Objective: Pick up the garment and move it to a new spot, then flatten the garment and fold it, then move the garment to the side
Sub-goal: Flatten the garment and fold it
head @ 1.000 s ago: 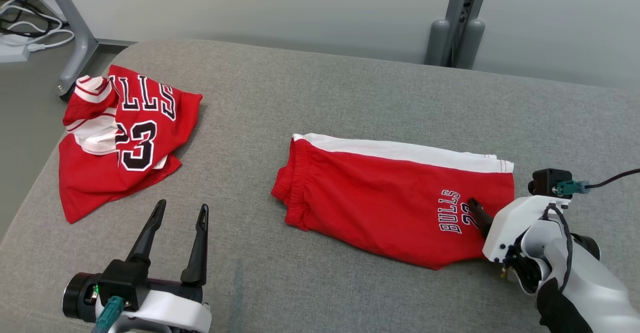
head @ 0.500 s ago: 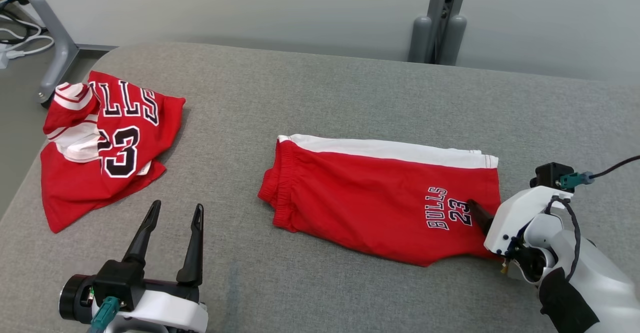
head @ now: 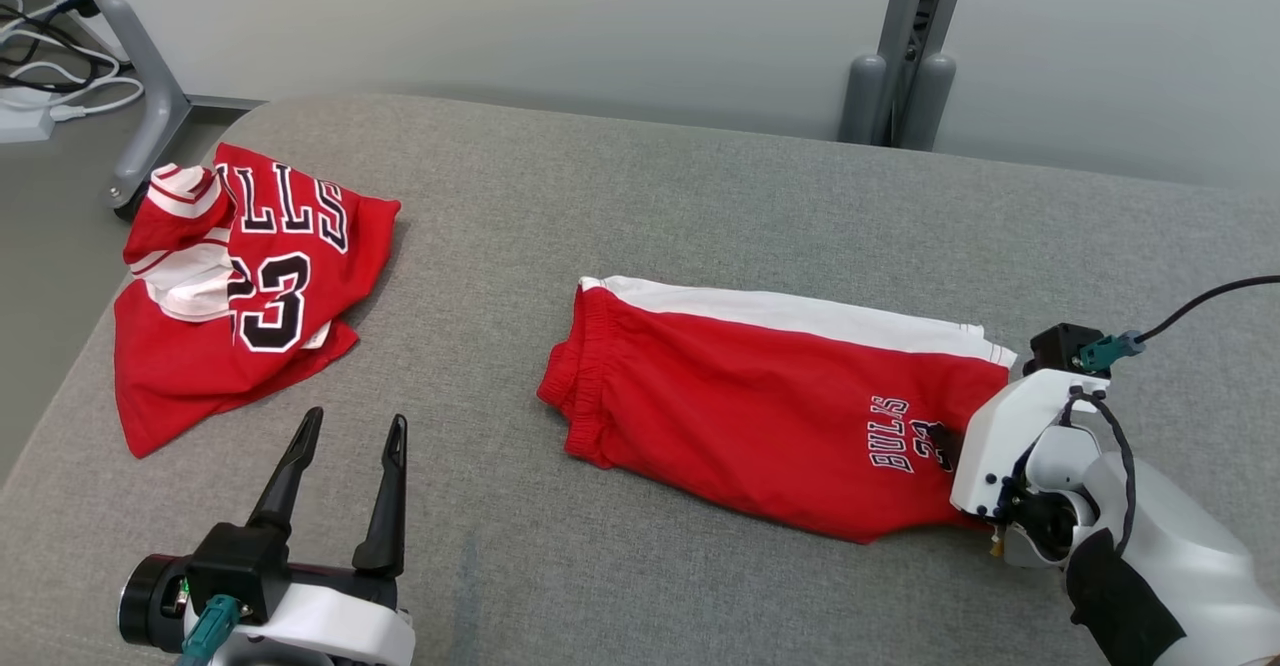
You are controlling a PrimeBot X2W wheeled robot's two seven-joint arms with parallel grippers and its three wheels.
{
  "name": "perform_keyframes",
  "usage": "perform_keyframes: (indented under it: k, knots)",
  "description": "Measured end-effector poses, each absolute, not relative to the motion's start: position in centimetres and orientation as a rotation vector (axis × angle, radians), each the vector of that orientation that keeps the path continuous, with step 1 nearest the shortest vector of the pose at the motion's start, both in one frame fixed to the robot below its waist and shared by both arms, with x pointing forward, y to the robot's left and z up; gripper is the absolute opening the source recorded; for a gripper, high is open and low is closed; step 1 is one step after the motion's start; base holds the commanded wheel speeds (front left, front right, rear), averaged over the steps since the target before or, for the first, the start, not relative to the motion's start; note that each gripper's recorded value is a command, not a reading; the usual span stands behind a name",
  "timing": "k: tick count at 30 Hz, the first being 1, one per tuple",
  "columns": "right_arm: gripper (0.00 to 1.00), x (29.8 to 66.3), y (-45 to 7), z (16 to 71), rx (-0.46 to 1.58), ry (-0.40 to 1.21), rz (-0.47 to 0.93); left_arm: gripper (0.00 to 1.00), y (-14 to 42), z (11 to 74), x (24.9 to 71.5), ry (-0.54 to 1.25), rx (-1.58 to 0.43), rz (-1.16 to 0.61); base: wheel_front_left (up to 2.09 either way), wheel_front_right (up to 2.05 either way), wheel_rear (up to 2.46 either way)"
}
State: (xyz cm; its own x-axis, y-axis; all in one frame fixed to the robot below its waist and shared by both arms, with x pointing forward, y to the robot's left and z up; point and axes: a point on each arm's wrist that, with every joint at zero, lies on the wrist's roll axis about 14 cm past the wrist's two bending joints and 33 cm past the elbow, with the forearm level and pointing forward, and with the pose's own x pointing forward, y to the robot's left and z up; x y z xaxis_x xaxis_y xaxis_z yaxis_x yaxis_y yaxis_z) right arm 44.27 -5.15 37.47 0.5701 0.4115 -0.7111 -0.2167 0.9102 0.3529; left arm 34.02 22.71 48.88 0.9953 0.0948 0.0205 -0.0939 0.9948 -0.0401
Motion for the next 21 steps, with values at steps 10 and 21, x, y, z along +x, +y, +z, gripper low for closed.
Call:
perform_keyframes:
  k: [10, 21]
  knots:
    - [0.0, 45.7, -12.6, 39.0, 0.123, 0.822, 0.27, 1.0, 22.0, 49.0, 34.1, -0.029, -0.046, 0.073, 0.0, 0.0, 0.0]
    - [0.0, 47.4, -13.3, 42.7, 0.212, 0.74, 0.306, 1.0, 20.3, 49.0, 35.1, -0.029, -0.056, 0.022, 0.0, 0.0, 0.0]
